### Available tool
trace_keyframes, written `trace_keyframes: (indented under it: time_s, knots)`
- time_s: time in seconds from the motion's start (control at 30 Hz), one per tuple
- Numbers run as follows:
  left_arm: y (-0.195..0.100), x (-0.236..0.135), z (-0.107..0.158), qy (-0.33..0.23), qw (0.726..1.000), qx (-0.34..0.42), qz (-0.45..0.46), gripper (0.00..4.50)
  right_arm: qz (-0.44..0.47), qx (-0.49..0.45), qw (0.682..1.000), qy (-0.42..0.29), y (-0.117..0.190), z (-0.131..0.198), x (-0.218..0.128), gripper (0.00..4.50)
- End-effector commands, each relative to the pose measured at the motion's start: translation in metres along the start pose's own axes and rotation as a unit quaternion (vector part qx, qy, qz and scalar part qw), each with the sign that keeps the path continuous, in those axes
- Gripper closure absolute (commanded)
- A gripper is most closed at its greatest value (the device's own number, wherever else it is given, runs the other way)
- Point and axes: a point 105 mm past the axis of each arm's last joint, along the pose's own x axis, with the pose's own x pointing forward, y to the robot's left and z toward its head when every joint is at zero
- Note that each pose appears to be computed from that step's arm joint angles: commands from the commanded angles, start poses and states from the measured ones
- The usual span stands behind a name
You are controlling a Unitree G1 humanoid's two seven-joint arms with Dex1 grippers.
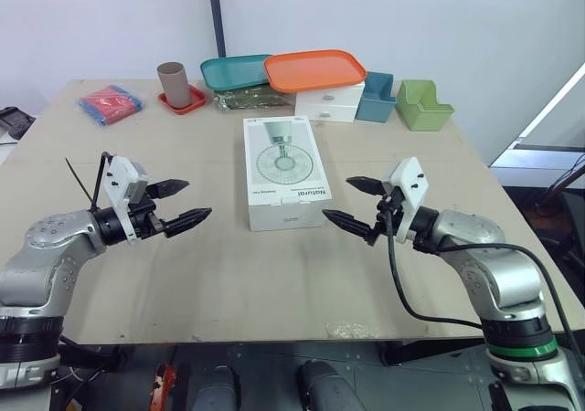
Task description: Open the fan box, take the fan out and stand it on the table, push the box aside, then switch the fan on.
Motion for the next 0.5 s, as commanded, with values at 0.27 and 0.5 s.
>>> trace_keyframes:
  time_s: [0.27, 0.5]
  knots:
    - [0.001, 0.01, 0.012, -0.035, 0.999, 0.012, 0.001, 0.02, -0.006, -0.025, 1.0, -0.015, -0.002, 0.014, -0.005, 0.0]
    - [0.007, 0.012, 0.024, -0.064, 0.997, -0.025, 0.025, 0.02, -0.012, -0.026, 0.999, -0.016, -0.004, 0.017, -0.006, 0.0]
